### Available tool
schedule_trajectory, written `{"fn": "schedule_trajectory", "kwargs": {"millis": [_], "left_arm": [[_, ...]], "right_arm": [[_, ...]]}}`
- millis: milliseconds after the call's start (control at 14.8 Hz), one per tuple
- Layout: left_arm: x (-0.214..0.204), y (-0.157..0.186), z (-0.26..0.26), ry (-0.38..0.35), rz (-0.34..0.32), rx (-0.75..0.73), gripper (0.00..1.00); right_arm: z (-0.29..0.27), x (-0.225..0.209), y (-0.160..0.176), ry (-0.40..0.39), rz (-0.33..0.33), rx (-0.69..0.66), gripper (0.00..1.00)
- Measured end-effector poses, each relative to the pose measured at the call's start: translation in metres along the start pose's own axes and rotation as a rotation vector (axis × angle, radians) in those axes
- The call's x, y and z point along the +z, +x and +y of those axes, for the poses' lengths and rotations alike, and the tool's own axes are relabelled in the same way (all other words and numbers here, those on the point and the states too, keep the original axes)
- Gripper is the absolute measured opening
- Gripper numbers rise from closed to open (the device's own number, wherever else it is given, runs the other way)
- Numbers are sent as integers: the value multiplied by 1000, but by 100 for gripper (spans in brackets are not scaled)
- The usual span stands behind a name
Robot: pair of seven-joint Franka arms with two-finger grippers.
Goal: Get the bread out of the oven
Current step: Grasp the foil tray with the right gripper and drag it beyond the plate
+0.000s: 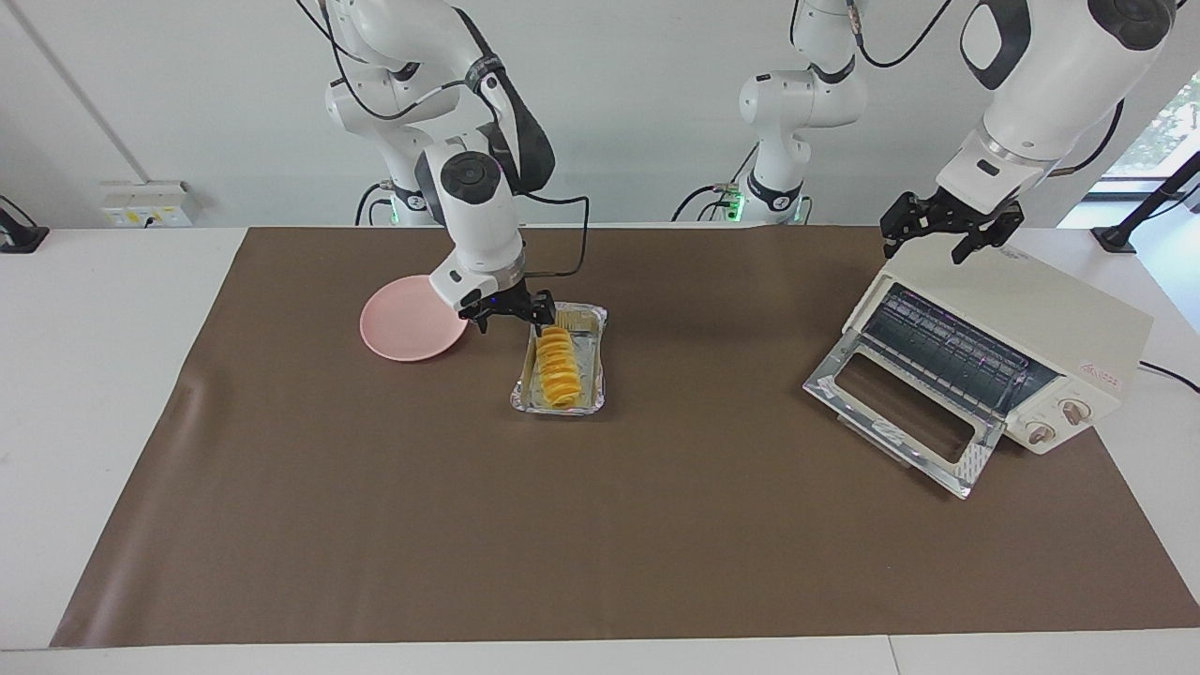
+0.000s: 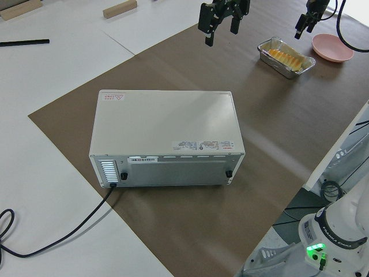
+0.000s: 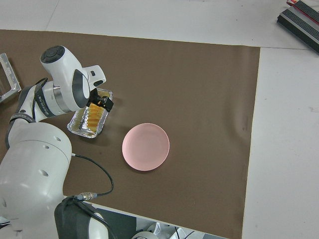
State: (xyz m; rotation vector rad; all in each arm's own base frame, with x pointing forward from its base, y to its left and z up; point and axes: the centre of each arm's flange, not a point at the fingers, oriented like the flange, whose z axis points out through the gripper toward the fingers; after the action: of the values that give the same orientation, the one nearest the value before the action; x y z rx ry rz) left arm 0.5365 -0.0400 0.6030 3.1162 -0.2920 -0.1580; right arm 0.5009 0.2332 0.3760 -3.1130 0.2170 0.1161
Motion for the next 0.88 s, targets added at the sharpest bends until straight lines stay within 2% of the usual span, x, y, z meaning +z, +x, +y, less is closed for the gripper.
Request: {"fn": "schedule_trajectory", "kwargs": {"millis": [539,606,673,741,875], "left_arm": [[12,6,3,-2,-20,7,100],[12,7,4,-2,-20,8,100],[12,7,4,-2,-20,8,100],[12,7,4,-2,-20,9,100],[12,7,4,-2,-20,9,100]], "right_arm": [[-7,31,-14,36,1,15,98],[-10,33,-16,35,1,15,95],[-11,36,-18,33,-2,16,87],[-11,40,-19,31,-4,17,87],[-9,46,-21,29,-7,18,73]]}}
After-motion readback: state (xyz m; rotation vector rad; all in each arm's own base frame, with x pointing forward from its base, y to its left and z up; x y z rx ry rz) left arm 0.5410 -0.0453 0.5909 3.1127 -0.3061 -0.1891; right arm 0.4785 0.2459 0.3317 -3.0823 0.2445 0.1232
